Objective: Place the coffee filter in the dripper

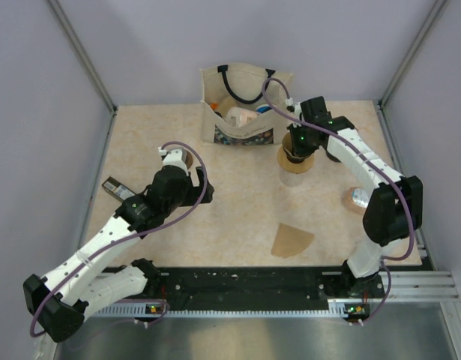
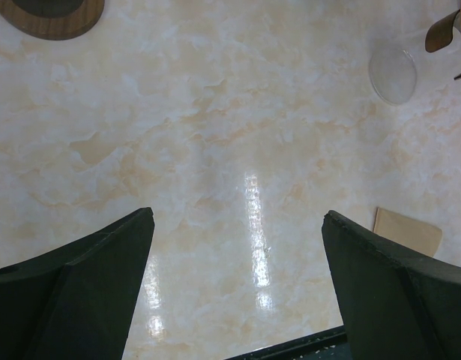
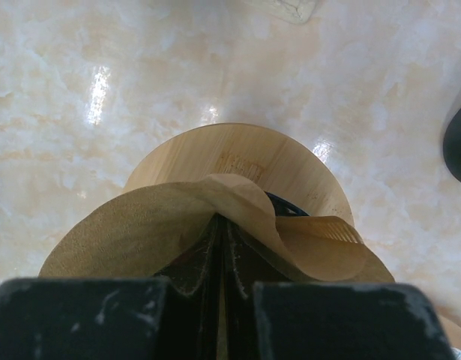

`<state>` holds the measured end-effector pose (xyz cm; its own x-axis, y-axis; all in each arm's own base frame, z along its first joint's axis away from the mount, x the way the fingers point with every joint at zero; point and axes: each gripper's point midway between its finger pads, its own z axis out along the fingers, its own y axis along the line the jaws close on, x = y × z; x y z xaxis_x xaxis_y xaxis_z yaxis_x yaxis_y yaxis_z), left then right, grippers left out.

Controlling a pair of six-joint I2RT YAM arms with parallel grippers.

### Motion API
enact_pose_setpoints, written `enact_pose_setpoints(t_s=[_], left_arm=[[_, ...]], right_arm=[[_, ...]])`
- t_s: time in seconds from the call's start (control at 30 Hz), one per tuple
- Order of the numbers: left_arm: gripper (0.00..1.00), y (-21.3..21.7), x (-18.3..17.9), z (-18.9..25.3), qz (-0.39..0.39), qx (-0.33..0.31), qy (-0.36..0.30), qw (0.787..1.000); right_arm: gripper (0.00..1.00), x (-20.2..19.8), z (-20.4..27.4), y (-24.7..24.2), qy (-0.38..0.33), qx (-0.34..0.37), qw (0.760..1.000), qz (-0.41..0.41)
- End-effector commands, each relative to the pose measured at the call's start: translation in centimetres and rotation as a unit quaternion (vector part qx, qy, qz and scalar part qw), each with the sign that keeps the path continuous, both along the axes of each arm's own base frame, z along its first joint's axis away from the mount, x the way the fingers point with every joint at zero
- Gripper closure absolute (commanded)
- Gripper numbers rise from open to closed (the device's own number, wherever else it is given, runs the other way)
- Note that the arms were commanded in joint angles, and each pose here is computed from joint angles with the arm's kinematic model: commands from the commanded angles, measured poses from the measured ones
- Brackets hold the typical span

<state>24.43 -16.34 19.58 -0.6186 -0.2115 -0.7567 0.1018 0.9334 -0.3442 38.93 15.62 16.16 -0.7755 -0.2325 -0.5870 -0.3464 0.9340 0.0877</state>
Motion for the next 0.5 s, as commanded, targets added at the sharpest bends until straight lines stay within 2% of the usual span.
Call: enact_pose_setpoints(t_s=[0.0, 0.47], left_arm=[[0.01, 0.1, 0.6, 0.3, 0.006, 0.001, -0.01, 1.0], [0.01, 0.4, 0.7, 0.0, 0.011, 0.009, -0.008, 1.0]], right_arm=[[0.99, 0.9, 0.9, 0.7, -0.028, 0.005, 1.0, 0.009], [0.99, 0.4, -2.3, 0.5, 0.008, -0.018, 1.0, 0.006]])
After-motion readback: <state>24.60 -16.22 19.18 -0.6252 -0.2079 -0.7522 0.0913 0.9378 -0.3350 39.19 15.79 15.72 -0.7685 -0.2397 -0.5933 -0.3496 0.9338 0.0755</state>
